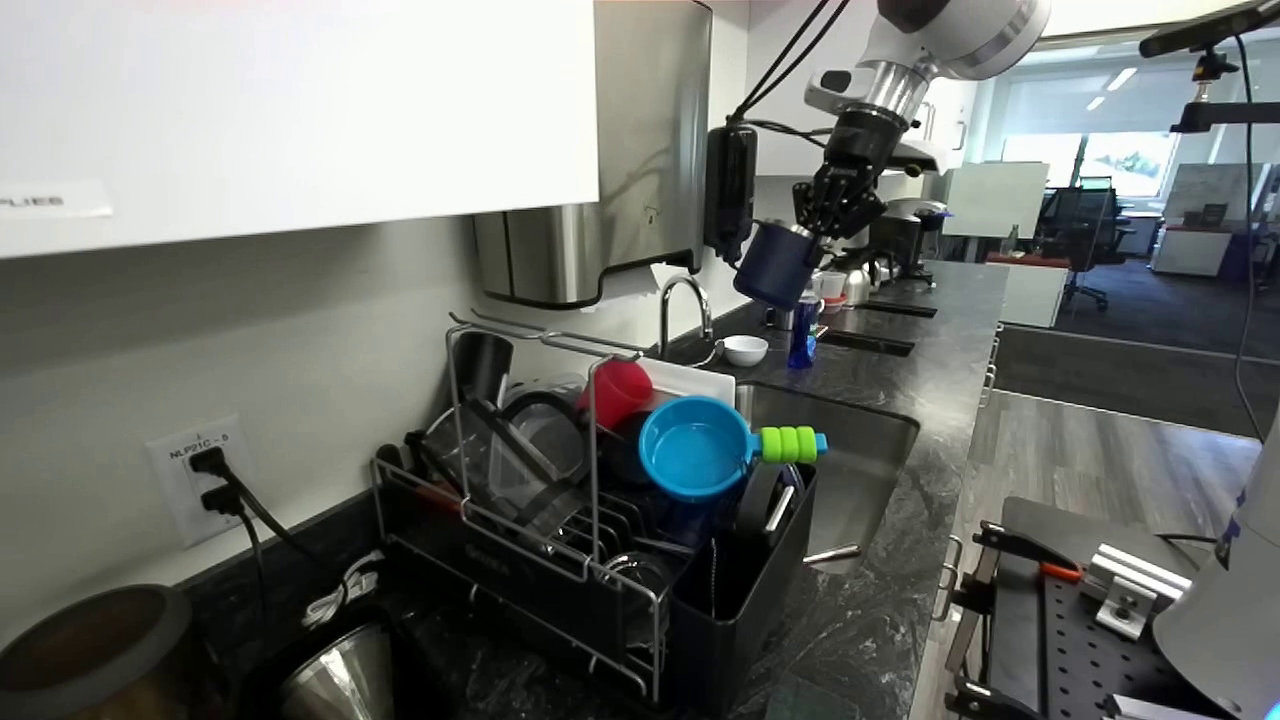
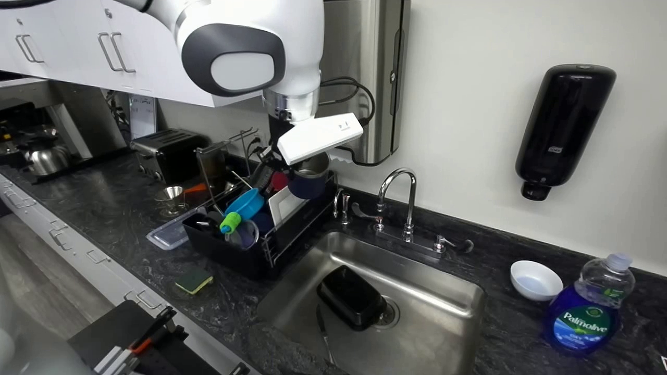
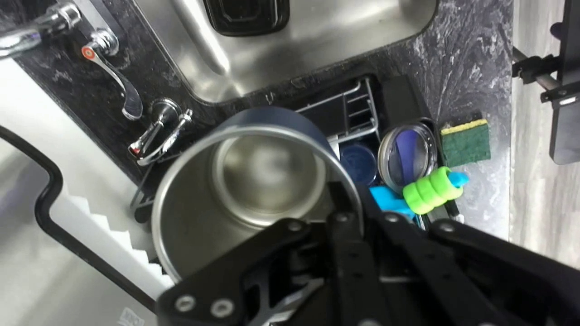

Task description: Pick up the blue cup and place it in the sink

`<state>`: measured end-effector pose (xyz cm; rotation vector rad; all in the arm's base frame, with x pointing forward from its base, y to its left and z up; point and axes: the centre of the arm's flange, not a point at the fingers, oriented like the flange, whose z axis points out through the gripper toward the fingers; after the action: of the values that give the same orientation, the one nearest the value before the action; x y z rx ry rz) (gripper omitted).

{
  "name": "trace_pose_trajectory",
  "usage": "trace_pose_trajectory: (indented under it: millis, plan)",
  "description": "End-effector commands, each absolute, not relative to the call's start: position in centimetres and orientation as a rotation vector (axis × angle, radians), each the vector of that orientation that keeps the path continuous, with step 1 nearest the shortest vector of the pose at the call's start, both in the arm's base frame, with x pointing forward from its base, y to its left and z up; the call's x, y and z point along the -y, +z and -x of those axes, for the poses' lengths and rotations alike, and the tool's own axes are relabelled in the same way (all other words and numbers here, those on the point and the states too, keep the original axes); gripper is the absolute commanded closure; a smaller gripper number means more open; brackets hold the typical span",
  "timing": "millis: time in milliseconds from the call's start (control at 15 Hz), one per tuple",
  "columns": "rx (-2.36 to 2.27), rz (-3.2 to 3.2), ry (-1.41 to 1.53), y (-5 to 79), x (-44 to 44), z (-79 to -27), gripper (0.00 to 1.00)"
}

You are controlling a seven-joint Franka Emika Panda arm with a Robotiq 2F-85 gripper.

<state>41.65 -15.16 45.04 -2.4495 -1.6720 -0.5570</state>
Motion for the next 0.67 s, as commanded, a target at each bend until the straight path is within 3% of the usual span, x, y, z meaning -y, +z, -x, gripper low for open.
trace_pose_trajectory:
  millis: [0, 600]
  plan:
    - [1.679, 2.514, -0.505, 44.5, 16.9, -42.5, 0.98]
    - [1.611, 2.579, -0.437, 41.6, 22.0, -44.5, 0.98]
